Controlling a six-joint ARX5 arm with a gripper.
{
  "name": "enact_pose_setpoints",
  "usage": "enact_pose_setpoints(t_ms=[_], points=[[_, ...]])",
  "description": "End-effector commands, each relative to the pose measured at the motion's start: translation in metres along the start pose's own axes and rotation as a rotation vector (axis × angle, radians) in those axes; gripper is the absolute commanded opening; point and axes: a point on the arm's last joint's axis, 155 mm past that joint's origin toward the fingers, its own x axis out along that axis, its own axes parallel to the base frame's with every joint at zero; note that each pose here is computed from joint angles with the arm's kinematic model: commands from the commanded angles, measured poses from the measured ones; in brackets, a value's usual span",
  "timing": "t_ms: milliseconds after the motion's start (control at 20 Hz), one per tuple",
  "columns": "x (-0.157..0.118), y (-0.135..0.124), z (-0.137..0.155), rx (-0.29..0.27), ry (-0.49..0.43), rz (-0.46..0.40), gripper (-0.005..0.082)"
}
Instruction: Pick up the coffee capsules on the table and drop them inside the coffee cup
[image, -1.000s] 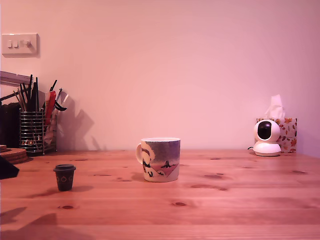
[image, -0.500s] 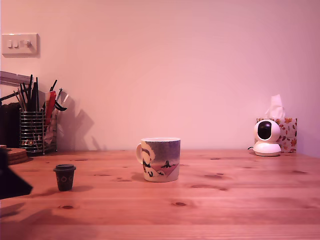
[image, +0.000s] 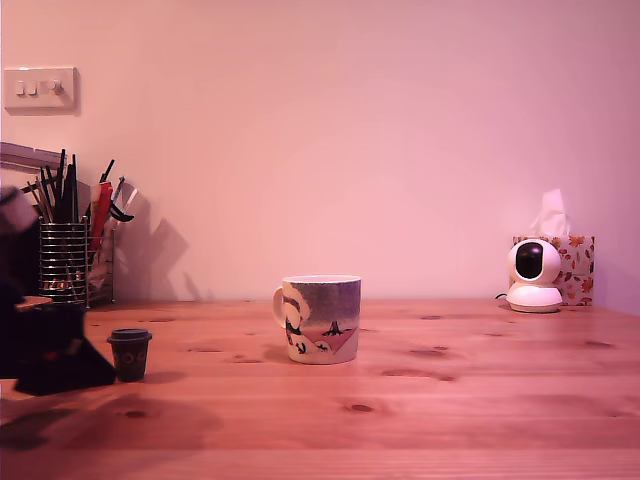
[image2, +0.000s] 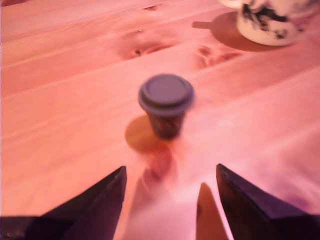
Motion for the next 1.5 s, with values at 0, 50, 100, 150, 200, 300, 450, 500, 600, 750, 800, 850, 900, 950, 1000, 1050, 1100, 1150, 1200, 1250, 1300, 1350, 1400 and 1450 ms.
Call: enact_pose_setpoints(t_ms=[0,50,100,150,200,300,450,500,600,750,800,850,900,950,1000,1050,1100,1150,1200,1250,1300,1350,1400,1450], points=[[0.007,0.0,0.002,0.006,-0.002,-0.007,0.0521],[0.01,0.001,0.004,0.006,-0.004,-0.006,0.0521],[0.013,0.003,0.006,0.005,-0.006,-0.004,0.0521],[0.016,0.005,0.008,0.005,-0.008,-0.002,0.0521],[0.019,0.006,0.01,0.005,-0.012,-0.004,0.0521],[0.024,0.007,0.017,0.005,-0.024,-0.016,0.0521],[0.032,0.006,0.024,0.015,-0.032,-0.031,0.0521],[0.035,0.004,0.025,0.018,-0.035,-0.047,0.0521],[0.04,0.002,0.026,0.028,-0.029,-0.066,0.0521],[0.043,0.003,0.023,0.027,-0.012,-0.068,0.0521],[0.043,0.003,0.022,0.027,-0.01,-0.068,0.0521],[0.043,0.004,0.022,0.033,-0.01,-0.067,0.052],[0.044,0.004,0.021,0.036,-0.004,-0.067,0.052],[0.044,0.003,0.021,0.051,-0.002,-0.071,0.0518],[0.044,0.003,0.022,0.051,-0.003,-0.072,0.0518],[0.044,0.002,0.022,0.051,-0.004,-0.078,0.0518],[0.044,0.002,0.021,0.051,-0.002,-0.08,0.0517],[0.044,0.002,0.02,0.055,0.002,-0.08,0.0517],[0.044,0.001,0.018,0.062,0.009,-0.083,0.0516],[0.044,0.001,0.016,0.068,0.016,-0.084,0.0512],[0.044,0.001,0.015,0.067,0.021,-0.085,0.0498],[0.044,0.001,0.015,0.066,0.023,-0.084,0.0448],[0.044,0.001,0.015,0.066,0.023,-0.084,0.0382],[0.044,0.001,0.015,0.066,0.022,-0.084,0.0296]])
